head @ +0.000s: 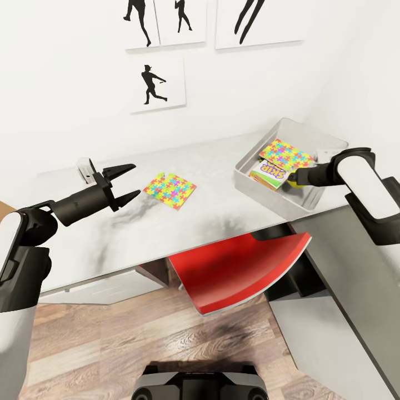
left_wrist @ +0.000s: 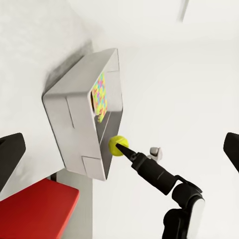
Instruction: Put all the toys in the child's room - the three board games (two on the bed and one on the table), the two jigsaw puzzles on the table, and the tennis ball on the table - inside the toy box on the table in the child's room.
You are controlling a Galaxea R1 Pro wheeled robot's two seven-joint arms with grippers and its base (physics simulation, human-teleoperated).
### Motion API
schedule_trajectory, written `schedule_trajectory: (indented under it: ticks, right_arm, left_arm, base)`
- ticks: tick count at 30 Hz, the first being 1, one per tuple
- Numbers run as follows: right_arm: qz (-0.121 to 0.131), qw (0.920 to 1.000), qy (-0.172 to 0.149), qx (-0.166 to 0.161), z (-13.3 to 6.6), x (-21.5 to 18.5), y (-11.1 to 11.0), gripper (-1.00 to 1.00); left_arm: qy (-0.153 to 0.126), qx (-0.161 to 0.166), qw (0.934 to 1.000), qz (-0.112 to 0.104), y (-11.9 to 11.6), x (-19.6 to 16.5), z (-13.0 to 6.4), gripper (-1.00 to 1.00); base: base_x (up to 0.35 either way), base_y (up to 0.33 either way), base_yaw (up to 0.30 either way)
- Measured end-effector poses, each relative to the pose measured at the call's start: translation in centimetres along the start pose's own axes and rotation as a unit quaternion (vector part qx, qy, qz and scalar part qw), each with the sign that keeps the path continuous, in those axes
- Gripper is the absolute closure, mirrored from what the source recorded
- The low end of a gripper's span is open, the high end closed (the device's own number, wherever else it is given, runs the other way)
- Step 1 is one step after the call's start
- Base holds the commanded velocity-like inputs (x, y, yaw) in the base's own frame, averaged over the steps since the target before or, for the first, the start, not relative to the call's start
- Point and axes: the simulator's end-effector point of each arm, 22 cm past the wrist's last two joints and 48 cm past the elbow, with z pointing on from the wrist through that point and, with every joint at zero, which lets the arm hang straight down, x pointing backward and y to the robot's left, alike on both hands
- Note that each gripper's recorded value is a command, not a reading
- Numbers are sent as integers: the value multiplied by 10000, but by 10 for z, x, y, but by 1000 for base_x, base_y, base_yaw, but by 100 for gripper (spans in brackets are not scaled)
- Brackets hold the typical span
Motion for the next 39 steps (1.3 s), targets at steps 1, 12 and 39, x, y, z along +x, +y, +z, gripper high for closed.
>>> schedule_trajectory:
  ticks: [1,12,39]
  right_arm:
    - [-8,10000,-9,17,0,0,-1,100]
    - [-31,9999,9,95,7,3,-3,100]
    - [25,9999,76,119,14,7,-2,-100]
  left_arm:
    - [1,1,10000,0,0,0,0,-100]
    - [10,-29,10000,-34,7,0,1,-100]
    - [16,-60,10000,-62,12,0,2,-100]
  base:
    - [0,0,-4]
    - [0,0,-47]
    - [0,0,-7]
